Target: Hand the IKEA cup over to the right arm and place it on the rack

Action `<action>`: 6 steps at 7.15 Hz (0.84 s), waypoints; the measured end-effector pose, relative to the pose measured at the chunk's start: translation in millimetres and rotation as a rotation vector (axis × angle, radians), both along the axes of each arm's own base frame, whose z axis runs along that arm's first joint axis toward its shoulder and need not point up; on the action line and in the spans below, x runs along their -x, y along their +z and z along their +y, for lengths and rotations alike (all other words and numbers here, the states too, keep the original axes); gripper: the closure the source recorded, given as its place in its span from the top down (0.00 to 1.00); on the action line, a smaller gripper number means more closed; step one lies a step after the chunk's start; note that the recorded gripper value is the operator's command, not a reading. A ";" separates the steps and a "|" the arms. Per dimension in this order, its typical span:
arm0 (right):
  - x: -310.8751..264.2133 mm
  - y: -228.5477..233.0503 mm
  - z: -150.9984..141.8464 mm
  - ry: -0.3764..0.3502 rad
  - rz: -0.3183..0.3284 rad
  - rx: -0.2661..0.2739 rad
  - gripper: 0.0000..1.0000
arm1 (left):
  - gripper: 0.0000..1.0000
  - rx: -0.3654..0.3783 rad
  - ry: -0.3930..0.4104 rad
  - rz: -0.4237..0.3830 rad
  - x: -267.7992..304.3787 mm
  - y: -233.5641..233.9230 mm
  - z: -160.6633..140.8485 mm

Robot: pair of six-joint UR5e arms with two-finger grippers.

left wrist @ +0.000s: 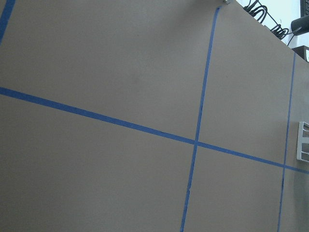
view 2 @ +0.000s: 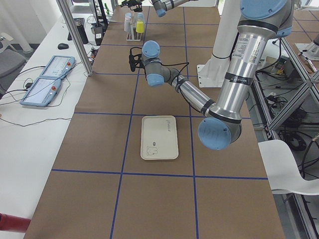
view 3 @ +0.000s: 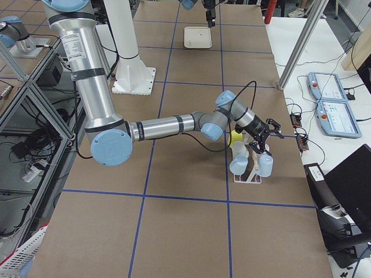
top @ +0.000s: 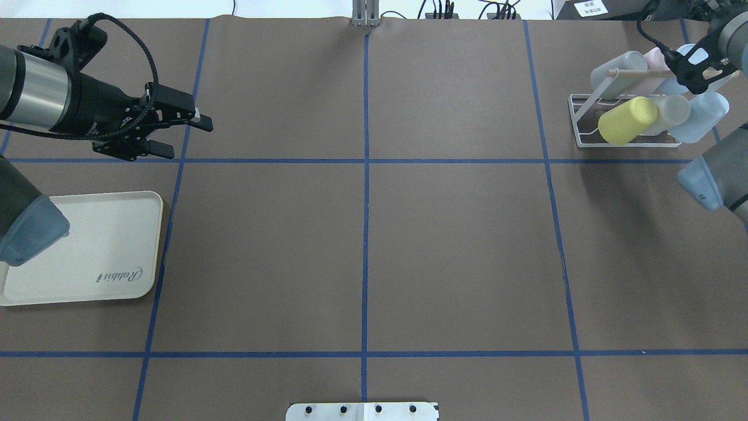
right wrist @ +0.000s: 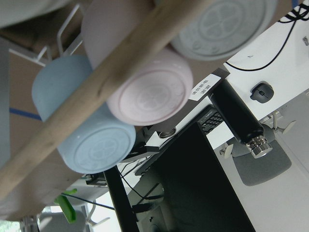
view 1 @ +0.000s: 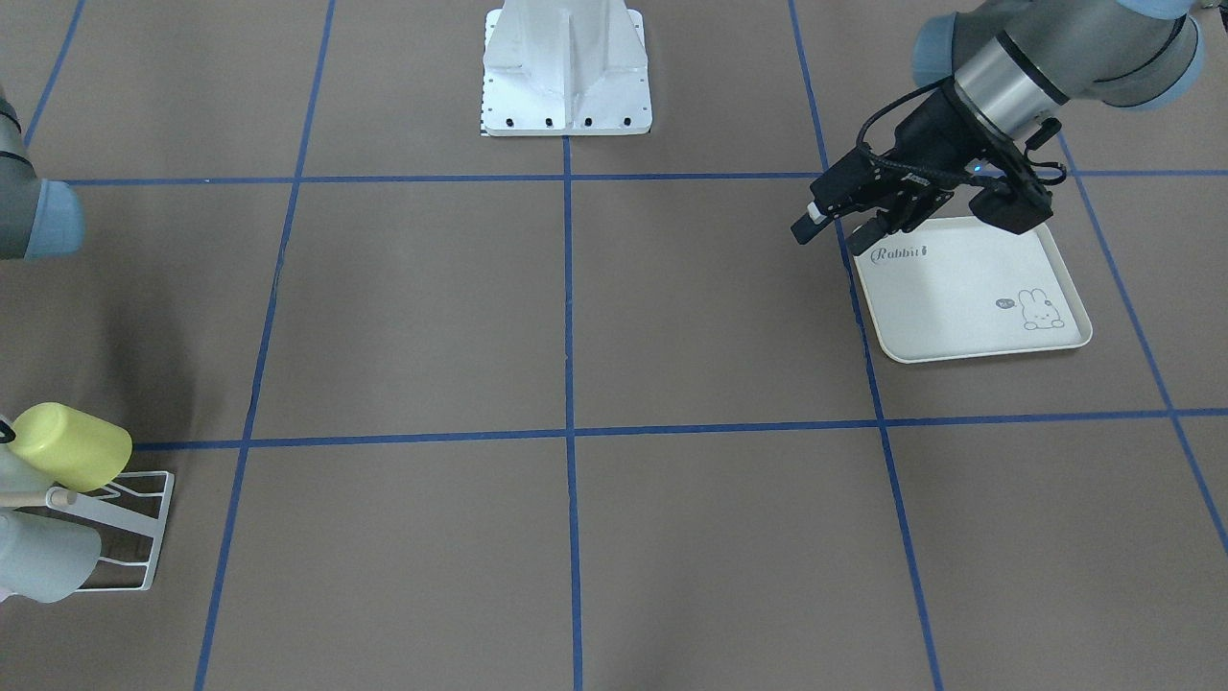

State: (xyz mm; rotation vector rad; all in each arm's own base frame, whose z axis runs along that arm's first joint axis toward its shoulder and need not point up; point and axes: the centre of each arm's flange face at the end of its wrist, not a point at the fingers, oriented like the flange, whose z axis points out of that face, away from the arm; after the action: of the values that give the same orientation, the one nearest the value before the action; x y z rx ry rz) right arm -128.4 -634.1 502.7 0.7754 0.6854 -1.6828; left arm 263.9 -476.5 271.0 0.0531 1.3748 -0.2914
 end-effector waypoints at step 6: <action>-21.6 -30.2 73.8 0.418 -1.040 0.386 0.99 | 1.00 -0.118 -0.038 -0.181 59.2 12.4 -28.4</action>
State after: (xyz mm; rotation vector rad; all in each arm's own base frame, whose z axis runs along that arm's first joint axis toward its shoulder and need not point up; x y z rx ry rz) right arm -106.8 -560.3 472.4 0.9934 -0.2025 -0.8015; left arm 204.7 -504.9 283.5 0.1996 1.2111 -0.2309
